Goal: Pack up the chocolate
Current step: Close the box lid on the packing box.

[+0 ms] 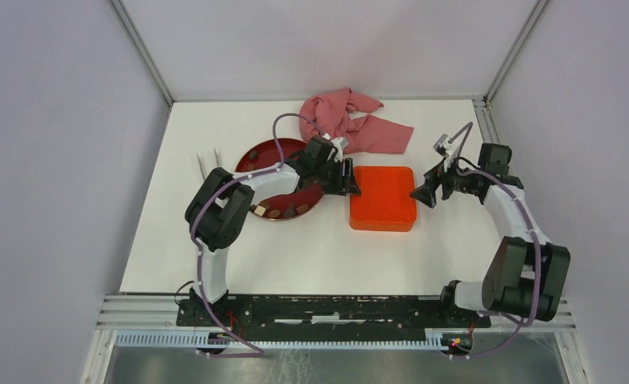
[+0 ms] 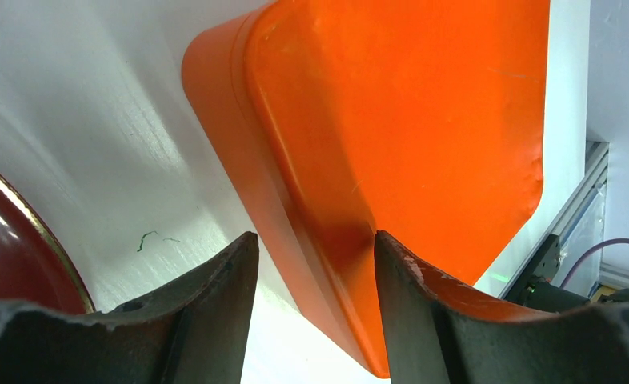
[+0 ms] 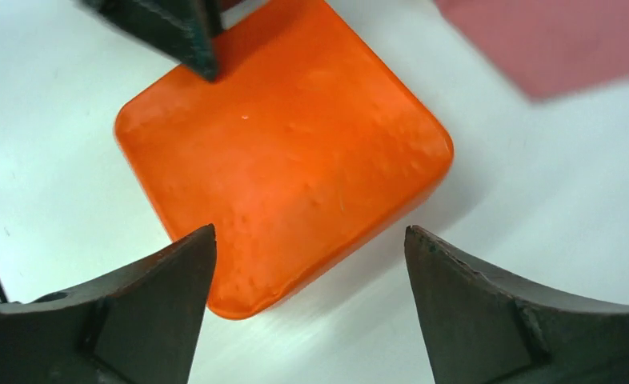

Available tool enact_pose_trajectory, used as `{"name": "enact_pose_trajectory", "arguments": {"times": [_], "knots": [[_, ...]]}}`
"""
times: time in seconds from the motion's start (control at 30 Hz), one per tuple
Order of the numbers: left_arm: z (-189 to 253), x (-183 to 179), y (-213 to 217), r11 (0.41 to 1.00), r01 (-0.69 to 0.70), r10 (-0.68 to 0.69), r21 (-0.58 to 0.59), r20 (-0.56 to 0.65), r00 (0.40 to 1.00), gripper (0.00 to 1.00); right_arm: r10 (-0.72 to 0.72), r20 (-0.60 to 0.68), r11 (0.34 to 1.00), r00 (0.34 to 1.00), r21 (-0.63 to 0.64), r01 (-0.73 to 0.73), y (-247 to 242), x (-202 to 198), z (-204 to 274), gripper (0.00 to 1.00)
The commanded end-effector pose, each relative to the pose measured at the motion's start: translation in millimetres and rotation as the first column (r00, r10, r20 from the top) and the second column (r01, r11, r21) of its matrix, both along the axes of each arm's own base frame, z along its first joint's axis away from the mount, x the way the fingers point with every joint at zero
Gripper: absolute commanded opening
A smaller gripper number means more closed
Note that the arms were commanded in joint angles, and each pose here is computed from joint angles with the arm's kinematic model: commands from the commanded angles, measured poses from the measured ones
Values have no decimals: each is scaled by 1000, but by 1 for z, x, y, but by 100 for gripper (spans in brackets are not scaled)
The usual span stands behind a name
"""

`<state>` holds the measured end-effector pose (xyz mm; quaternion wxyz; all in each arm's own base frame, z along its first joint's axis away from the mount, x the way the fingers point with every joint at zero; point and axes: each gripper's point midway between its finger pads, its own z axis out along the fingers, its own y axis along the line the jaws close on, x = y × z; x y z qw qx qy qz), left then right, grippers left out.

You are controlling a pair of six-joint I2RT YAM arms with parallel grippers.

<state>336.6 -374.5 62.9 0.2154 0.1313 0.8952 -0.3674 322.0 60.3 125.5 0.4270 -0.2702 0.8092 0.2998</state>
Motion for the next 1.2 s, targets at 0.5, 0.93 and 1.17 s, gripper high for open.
{"name": "enact_pose_trajectory", "arguments": {"times": [0.5,0.93,1.17], "knots": [[7,7,-4,1000,28,-28,-7,43,999,61,784,334,573,523,-714,-402,84,-56,-20,98],[15,7,-5,999,35,-34,-18,55,998,67,700,368,620,612,-738,-267,87,-27,-13,94],[20,6,-7,999,42,-40,-27,64,997,71,671,367,637,644,-729,-249,84,-24,-16,90]]}}
